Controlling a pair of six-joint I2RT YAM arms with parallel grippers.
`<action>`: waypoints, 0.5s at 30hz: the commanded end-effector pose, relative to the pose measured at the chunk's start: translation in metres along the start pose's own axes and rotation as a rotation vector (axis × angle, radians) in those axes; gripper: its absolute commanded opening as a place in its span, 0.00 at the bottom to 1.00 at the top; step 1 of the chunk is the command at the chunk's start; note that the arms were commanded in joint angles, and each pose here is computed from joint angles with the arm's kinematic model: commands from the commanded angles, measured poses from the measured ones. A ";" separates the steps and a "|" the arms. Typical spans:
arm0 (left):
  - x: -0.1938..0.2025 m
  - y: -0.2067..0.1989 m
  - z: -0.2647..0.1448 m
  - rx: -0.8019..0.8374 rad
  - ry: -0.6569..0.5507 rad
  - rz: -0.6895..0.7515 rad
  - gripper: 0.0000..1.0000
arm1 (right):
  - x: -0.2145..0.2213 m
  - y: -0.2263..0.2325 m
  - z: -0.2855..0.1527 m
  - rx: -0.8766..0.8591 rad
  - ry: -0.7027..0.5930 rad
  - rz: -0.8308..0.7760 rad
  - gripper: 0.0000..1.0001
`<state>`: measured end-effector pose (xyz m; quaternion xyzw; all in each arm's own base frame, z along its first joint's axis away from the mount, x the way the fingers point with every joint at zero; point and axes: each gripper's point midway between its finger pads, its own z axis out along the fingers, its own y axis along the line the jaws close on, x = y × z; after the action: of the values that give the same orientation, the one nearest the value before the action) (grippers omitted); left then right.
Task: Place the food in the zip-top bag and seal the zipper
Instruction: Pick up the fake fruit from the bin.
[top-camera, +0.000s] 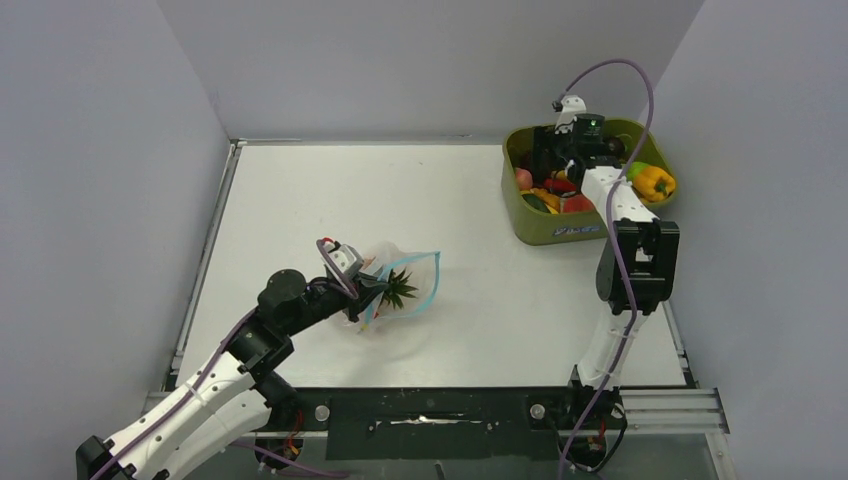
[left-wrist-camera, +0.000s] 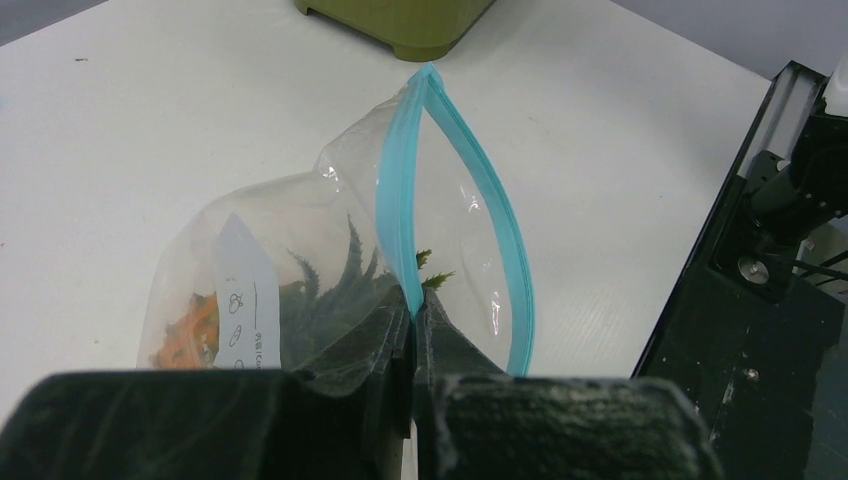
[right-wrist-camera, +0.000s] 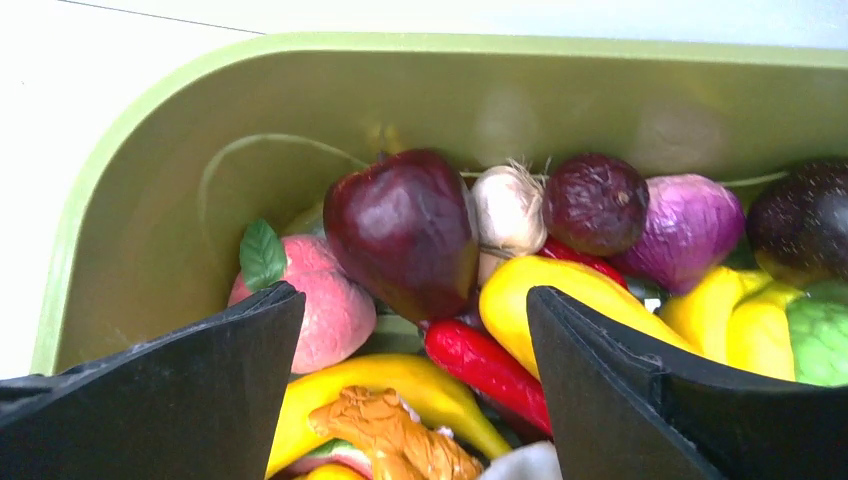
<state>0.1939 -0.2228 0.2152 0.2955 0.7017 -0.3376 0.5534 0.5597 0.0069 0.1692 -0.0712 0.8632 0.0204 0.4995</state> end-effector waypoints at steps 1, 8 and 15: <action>-0.016 -0.008 0.000 0.050 -0.047 0.015 0.00 | -0.049 0.004 0.008 -0.048 -0.138 -0.061 0.84; -0.019 -0.006 -0.002 0.052 -0.057 0.008 0.00 | -0.047 0.010 0.030 -0.108 -0.118 -0.106 0.87; -0.019 -0.005 -0.002 0.053 -0.062 0.001 0.00 | -0.033 0.008 0.051 -0.112 -0.078 -0.106 0.90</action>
<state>0.1955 -0.2205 0.2157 0.2926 0.7020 -0.3442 0.5505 0.6036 0.0212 0.1527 -0.1260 0.8534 0.0471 0.5035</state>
